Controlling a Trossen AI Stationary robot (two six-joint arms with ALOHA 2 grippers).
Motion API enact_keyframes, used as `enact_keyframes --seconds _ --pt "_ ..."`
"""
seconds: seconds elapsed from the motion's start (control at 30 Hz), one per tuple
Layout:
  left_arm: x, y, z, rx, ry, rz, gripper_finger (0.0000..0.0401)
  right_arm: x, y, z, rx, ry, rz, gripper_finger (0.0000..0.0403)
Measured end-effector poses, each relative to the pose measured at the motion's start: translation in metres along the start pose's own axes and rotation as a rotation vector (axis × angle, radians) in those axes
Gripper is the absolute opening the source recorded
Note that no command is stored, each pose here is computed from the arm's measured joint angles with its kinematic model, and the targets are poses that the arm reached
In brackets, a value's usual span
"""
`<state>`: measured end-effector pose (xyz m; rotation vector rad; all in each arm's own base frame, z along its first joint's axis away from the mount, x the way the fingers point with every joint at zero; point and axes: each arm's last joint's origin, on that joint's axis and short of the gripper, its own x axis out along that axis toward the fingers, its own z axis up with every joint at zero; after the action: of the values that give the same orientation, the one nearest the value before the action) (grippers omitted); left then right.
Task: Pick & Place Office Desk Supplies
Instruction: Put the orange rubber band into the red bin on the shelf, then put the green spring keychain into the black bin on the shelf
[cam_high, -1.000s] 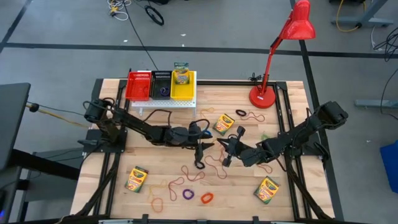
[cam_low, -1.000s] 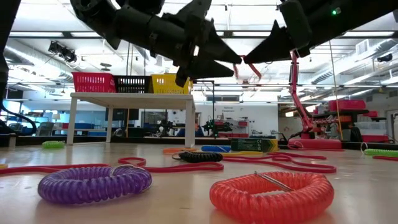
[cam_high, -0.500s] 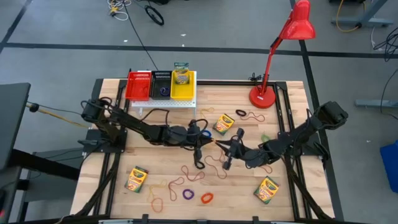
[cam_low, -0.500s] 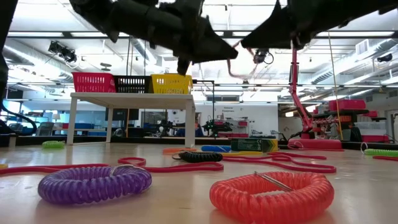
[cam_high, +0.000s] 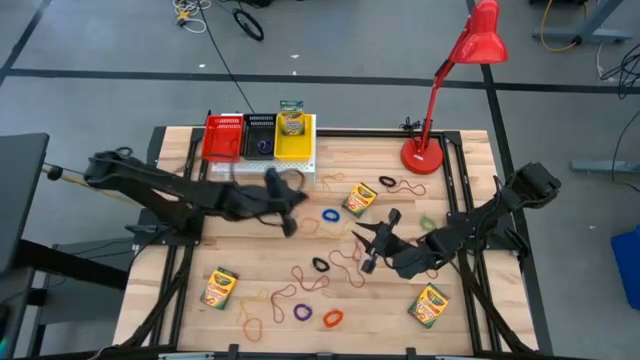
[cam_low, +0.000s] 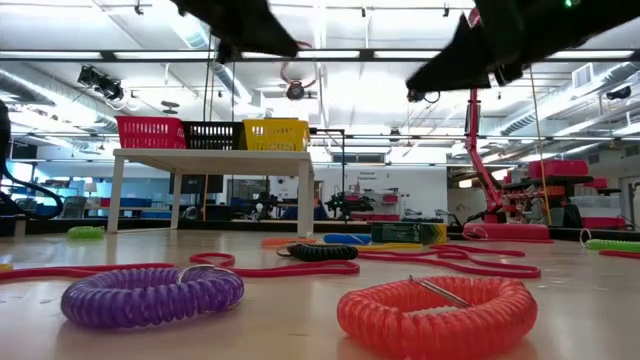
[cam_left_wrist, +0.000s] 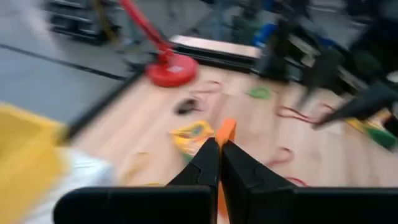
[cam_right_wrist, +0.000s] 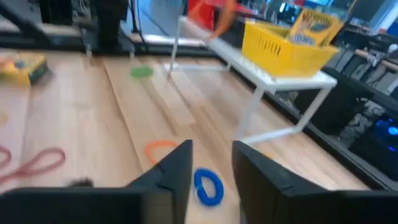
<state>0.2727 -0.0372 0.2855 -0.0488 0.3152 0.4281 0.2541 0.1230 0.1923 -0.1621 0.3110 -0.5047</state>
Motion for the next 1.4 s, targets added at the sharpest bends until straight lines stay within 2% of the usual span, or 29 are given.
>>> enact_keyframes --seconds 0.17,0.23,0.4,0.53,0.7,0.93,1.0,1.13,1.23,1.4 --pt "-0.046 0.032 0.018 -0.022 -0.047 0.151 0.0007 0.000 -0.001 -0.004 -0.026 0.031 0.009 0.0029" --pt "-0.060 0.046 0.022 -0.036 -0.058 0.220 0.0007 0.002 -0.001 -0.005 -0.028 0.041 0.027 0.0009" --pt "-0.085 0.092 0.021 -0.125 -0.019 0.383 0.0007 0.005 -0.003 -0.005 -0.026 0.049 0.023 0.0022" --pt "-0.096 0.130 0.016 -0.167 0.066 0.535 0.0007 0.006 -0.004 -0.005 -0.025 0.050 0.018 0.0014" --pt "-0.093 0.168 0.007 -0.231 0.212 0.603 0.0007 0.006 -0.004 -0.005 -0.025 0.050 0.019 0.0006" --pt "-0.090 0.205 0.000 -0.258 0.305 0.751 0.0007 0.006 -0.004 -0.005 -0.020 0.049 0.019 0.0013" --pt "-0.090 0.210 -0.001 -0.276 0.319 0.742 0.0007 0.006 -0.004 -0.005 -0.019 0.050 0.024 0.0009" --pt "-0.088 0.214 -0.005 -0.318 0.358 0.640 0.0025 0.006 -0.004 -0.005 -0.023 0.050 0.025 0.0004" --pt "-0.086 0.213 -0.008 -0.316 0.399 0.606 0.0055 0.006 -0.004 -0.005 -0.023 0.052 0.034 0.0007" --pt "-0.089 0.212 -0.012 -0.315 0.442 0.609 0.0121 0.006 -0.003 -0.005 -0.018 0.062 0.075 0.0023"
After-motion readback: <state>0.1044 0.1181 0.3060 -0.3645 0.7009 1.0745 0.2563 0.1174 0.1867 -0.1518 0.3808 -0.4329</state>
